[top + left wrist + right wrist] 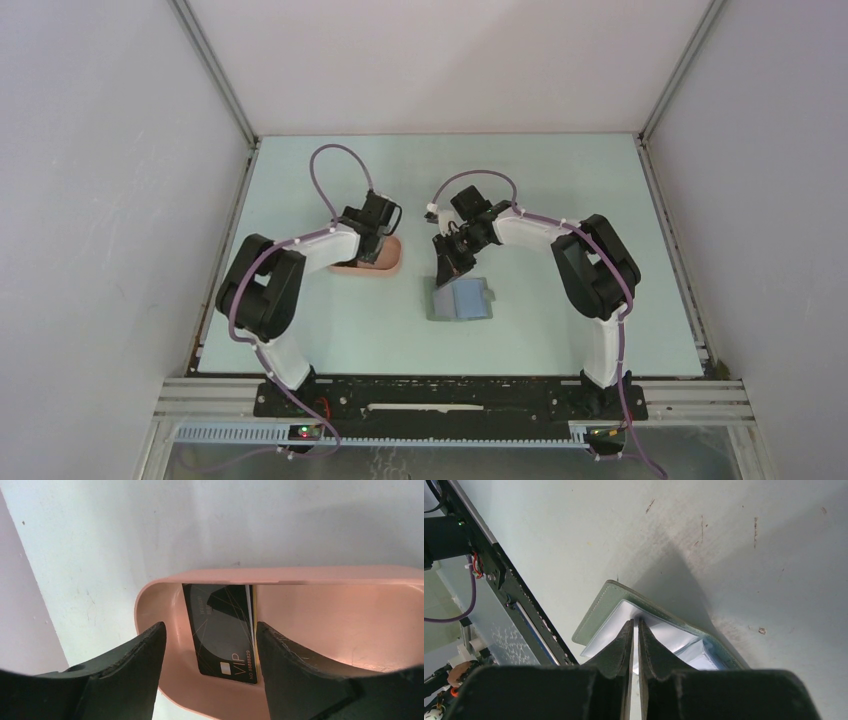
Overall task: Put the credit cards into the card holder
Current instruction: Pick up the credit card from the storage box.
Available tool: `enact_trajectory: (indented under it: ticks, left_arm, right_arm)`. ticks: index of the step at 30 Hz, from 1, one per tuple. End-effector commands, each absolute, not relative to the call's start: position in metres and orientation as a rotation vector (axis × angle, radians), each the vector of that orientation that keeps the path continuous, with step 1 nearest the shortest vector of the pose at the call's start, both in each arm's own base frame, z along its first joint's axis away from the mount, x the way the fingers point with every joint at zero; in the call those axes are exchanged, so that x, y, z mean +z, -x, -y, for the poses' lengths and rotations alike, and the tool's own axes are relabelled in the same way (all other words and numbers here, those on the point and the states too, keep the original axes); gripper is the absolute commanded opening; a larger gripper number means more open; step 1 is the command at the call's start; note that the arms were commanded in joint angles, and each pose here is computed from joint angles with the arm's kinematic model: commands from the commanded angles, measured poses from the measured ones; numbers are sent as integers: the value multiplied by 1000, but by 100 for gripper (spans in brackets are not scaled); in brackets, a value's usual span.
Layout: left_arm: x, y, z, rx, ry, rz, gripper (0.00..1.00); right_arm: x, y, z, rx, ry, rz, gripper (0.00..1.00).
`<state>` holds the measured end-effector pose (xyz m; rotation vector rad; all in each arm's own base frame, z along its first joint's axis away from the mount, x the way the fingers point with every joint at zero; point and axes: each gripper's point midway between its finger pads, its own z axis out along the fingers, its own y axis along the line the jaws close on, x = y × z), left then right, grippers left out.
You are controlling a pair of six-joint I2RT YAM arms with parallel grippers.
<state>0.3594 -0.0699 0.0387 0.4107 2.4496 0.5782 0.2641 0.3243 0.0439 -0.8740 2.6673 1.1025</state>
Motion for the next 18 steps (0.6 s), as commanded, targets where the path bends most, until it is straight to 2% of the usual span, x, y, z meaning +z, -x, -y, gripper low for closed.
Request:
enact_trajectory:
  ticks: [1,10,15,18]
  left_arm:
    - [57,-377,76,579,-402,-2416,72]
    - [66,-378,78,556,-352,-2402,73]
    - [83,-378,100,342,-280,-2369,72]
    - [87,-374,119,182,-246,-2373,64]
  right_arm:
    - [56,-270,-332,1122,909,-2614,14]
    - [56,-270,-332,1121,912,-2614,14]
    - [57,-270,-332,1119,914,-2609,14]
    - [59,-271,-331,1119,910,-2606,14]
